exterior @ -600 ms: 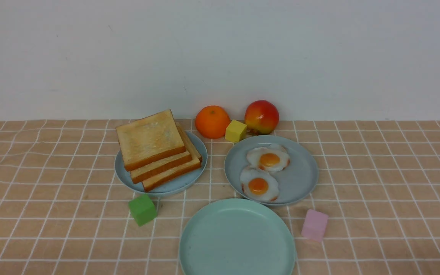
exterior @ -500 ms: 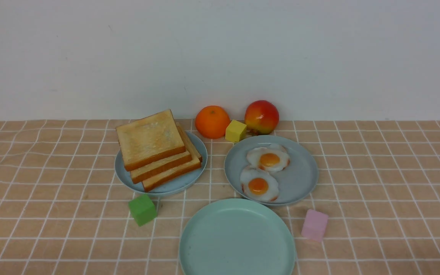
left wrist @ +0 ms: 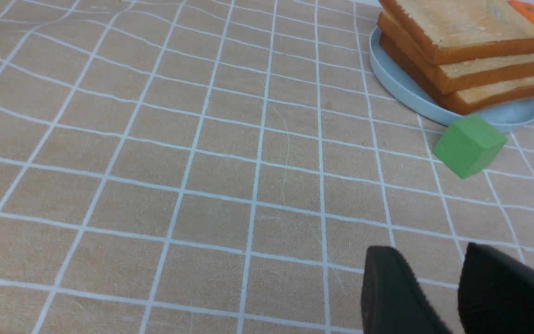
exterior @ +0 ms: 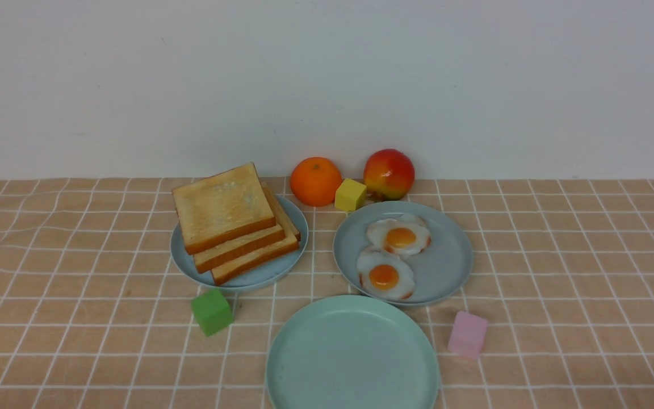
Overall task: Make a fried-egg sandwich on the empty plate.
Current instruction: Use the left arm to grab a slice of bread, then use the left arm to put a slice of bread into the empty plate in the middle, then use the right arm to grab a fried egg
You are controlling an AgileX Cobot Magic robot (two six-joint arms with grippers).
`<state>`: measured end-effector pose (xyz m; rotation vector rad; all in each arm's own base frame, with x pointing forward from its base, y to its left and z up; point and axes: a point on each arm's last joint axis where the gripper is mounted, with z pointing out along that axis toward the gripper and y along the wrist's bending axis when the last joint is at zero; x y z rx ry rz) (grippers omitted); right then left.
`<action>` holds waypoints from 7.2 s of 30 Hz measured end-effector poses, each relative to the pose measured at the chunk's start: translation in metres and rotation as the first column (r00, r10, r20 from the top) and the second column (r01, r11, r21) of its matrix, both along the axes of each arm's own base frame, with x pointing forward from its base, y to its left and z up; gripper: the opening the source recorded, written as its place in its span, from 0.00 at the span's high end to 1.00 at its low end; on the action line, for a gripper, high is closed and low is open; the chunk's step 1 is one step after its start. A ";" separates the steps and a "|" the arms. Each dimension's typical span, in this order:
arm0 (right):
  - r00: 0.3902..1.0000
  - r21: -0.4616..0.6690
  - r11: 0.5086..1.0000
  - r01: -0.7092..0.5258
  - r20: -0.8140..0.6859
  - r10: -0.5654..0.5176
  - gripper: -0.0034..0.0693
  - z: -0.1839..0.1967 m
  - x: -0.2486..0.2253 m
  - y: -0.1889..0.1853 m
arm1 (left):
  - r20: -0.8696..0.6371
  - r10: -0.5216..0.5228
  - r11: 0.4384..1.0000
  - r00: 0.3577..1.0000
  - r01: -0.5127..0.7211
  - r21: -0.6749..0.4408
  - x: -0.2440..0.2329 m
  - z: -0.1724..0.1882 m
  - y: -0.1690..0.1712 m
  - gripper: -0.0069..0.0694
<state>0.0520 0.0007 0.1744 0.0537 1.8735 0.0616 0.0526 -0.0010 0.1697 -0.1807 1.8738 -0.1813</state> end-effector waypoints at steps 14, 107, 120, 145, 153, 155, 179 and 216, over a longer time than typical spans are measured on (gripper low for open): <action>1.000 0.000 1.000 0.000 0.000 0.000 0.62 0.000 0.000 0.000 | 0.297 0.203 0.697 0.933 0.075 -0.713 0.004 0.038 0.000 0.60; 0.687 0.048 0.735 -0.676 -0.319 0.653 0.93 0.201 0.048 0.067 | -0.686 -0.401 0.400 0.607 0.790 0.465 0.382 0.031 -0.129 0.50; 0.685 0.038 0.732 -0.680 -0.323 0.653 0.92 0.200 0.048 0.066 | -0.687 -0.386 0.397 0.616 0.783 0.479 0.355 0.077 -0.142 0.92; 0.678 0.023 0.724 -0.690 -0.330 0.657 0.91 0.200 0.048 0.066 | -0.787 -0.498 0.259 0.364 0.929 0.265 0.190 0.039 -0.295 0.92; 0.676 0.024 0.723 -0.691 -0.332 0.657 0.89 0.200 0.047 0.066 | -0.788 -0.483 0.218 0.383 0.924 0.315 0.196 0.030 -0.297 0.77; 0.676 0.024 0.723 -0.691 -0.332 0.657 0.88 0.200 0.047 0.066 | -0.785 -0.483 0.214 0.388 0.922 0.324 0.197 0.030 -0.297 0.70; 0.683 0.141 0.801 -0.581 -0.451 0.575 0.54 0.171 0.110 0.080 | -0.363 -0.602 0.676 0.711 0.696 0.241 0.135 0.217 -0.193 0.93; 0.565 0.380 0.871 -0.312 -0.662 0.492 0.46 0.067 0.338 0.125 | -0.041 -0.547 0.836 0.836 0.548 0.019 0.072 0.164 -0.110 0.93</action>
